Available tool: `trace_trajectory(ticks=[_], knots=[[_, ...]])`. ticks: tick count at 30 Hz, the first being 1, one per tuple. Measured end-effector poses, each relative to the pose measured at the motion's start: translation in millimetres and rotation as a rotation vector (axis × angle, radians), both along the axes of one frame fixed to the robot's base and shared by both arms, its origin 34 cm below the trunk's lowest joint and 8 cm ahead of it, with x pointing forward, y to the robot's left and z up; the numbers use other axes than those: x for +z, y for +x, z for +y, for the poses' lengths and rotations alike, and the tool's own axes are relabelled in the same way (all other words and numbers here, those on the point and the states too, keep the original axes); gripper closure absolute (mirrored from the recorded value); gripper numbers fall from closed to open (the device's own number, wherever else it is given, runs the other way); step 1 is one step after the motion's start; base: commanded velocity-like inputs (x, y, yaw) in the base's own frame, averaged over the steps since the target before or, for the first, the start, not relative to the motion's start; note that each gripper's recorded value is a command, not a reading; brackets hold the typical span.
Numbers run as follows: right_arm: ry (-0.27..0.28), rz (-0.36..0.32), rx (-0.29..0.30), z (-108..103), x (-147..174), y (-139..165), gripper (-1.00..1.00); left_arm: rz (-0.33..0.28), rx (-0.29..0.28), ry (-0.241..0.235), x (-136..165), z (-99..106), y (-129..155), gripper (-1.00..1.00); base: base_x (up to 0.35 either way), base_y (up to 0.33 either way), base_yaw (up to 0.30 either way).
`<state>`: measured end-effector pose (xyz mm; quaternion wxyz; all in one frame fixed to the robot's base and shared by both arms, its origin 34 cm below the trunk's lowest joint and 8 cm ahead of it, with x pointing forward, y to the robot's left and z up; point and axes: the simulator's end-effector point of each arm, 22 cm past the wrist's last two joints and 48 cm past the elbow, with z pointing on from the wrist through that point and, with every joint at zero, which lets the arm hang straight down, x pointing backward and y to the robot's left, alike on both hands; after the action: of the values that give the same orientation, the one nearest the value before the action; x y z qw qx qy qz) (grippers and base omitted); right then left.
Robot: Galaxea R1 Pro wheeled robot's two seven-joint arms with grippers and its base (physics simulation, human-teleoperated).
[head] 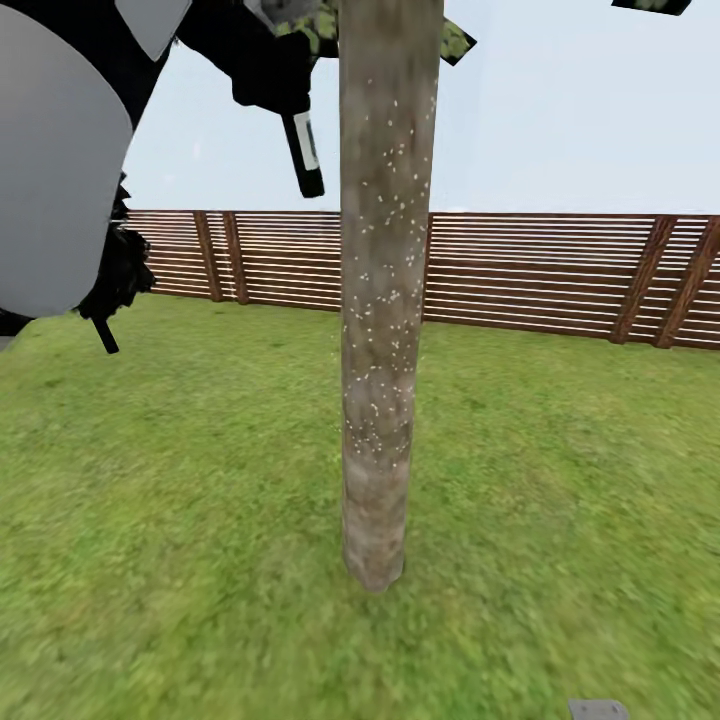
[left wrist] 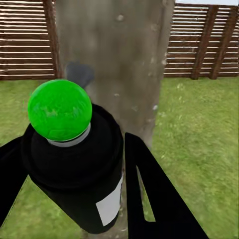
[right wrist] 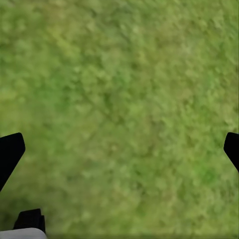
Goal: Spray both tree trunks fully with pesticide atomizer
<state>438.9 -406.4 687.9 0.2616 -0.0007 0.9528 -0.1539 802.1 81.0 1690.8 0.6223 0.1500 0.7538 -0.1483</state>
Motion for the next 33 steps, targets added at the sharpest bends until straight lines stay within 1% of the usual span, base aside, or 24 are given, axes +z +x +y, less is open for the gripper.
trace_trajectory(ticks=[3, 4, 6, 7, 8, 9, 10, 11, 12, 13, 14, 16, 17, 19, 23, 24, 25, 27, 28, 29, 30, 31, 33], knots=[[0.0, 0.0, 0.0, 0, 0, 0, -1.0, 0.0, 0.036, -0.02, 4, 29, 5, 1.0, 0.0, 0.0, 0.0], [0.0, 0.0, 0.0, 0, 0, 0, -1.0, 0.004, 0.041, -0.024, 4, 33, 6, 1.0, 0.0, 0.0, 0.0], [0.0, 0.001, 0.0, 0, 0, 0, -1.0, 0.049, 0.05, -0.025, -13, 38, 14, 1.0, 0.0, 0.0, 0.0], [0.0, 0.0, 0.0, 0, 0, 0, -1.0, 0.082, 0.042, -0.026, -26, 32, 17, 1.0, 0.0, 0.0, 0.0], [0.0, 0.001, 0.0, 0, 0, 0, -1.0, 0.095, 0.025, -0.02, -32, 20, 16, 1.0, 0.0, 0.0, 0.0], [0.0, 0.0, -0.001, 0, 0, 0, -1.0, 0.122, 0.008, -0.013, -43, 6, 16, 1.0, 0.0, 0.0, 0.0], [0.0, 0.001, 0.0, 0, 0, 0, -1.0, 0.151, 0.004, -0.002, -57, -1, 18, 1.0, 0.0, 0.0, 0.0], [0.0, 0.001, 0.0, 0, 0, 0, -1.0, 0.175, 0.003, 0.009, -68, -6, 19, 1.0, 0.0, 0.0, 0.0], [0.0, 0.0, -0.001, 0, 0, 0, -1.0, 0.221, 0.0, 0.014, -87, -11, 22, 1.0, 0.0, 0.0, 0.0], [0.0, 0.001, 0.0, 0, 0, 0, -1.0, 0.246, 0.007, 0.027, -99, -11, 24, 1.0, 0.0, 0.0, 0.0], [0.0, 0.0, 0.0, 0, 0, 0, -1.0, 0.266, 0.007, 0.028, -107, -12, 25, 1.0, 0.0, 0.0, 0.0], [0.0, 0.0, 0.0, 0, 0, 0, -1.0, 0.283, -0.005, 0.029, -114, -18, 23, 1.0, 0.0, 0.0, 0.0], [0.0, 0.0, 0.0, 0, 0, 0, -1.0, 0.287, -0.005, 0.029, -116, -18, 23, 1.0, 0.0, 0.0, 0.0], [0.0, 0.0, 0.0, 0, 0, 0, -1.0, 0.294, -0.024, 0.023, -117, -22, 22, 1.0, 0.0, 0.0, 0.0], [0.0, 0.0, 0.0, 0, 0, 0, -1.0, 0.296, -0.018, 0.028, -120, -20, 23, 1.0, 0.0, 0.0, 0.0], [0.0, 0.0, 0.0, 0, 0, 0, -1.0, 0.303, -0.018, 0.03, -125, -20, 25, 1.0, 0.0, 0.0, 0.0], [0.0, 0.0, 0.0, 0, 0, 0, -1.0, 0.316, -0.017, 0.03, -134, -20, 27, 1.0, 0.0, 0.0, 0.0], [0.0, 0.001, 0.0, 0, 0, 0, -1.0, 0.355, -0.017, 0.031, -164, -20, 34, 1.0, 0.0, 0.0, 0.0], [0.0, -0.001, 0.0, 0, 0, 0, -1.0, 0.391, -0.023, 0.02, -191, -21, 38, 1.0, 0.0, 0.0, 0.0], [0.0, 0.002, 0.0, 0, -1, 0, -1.0, 0.421, -0.016, 0.031, -218, -19, 45, 1.0, 0.0, 0.0, 0.0], [0.0, 0.002, 0.0, 0, -1, 0, -1.0, 0.442, -0.017, 0.027, -236, -20, 48, 1.0, 0.0, 0.0, 0.0], [0.0, 0.0, 0.0, 0, 0, 0, -1.0, 0.454, -0.02, 0.021, -247, -21, 48, 1.0, 0.0, 0.0, 0.0], [0.0, 0.001, 0.0, 0, 0, 0, -1.0, 0.482, -0.018, 0.015, -287, -21, 55, 1.0, 0.0, 0.0, 0.0]])
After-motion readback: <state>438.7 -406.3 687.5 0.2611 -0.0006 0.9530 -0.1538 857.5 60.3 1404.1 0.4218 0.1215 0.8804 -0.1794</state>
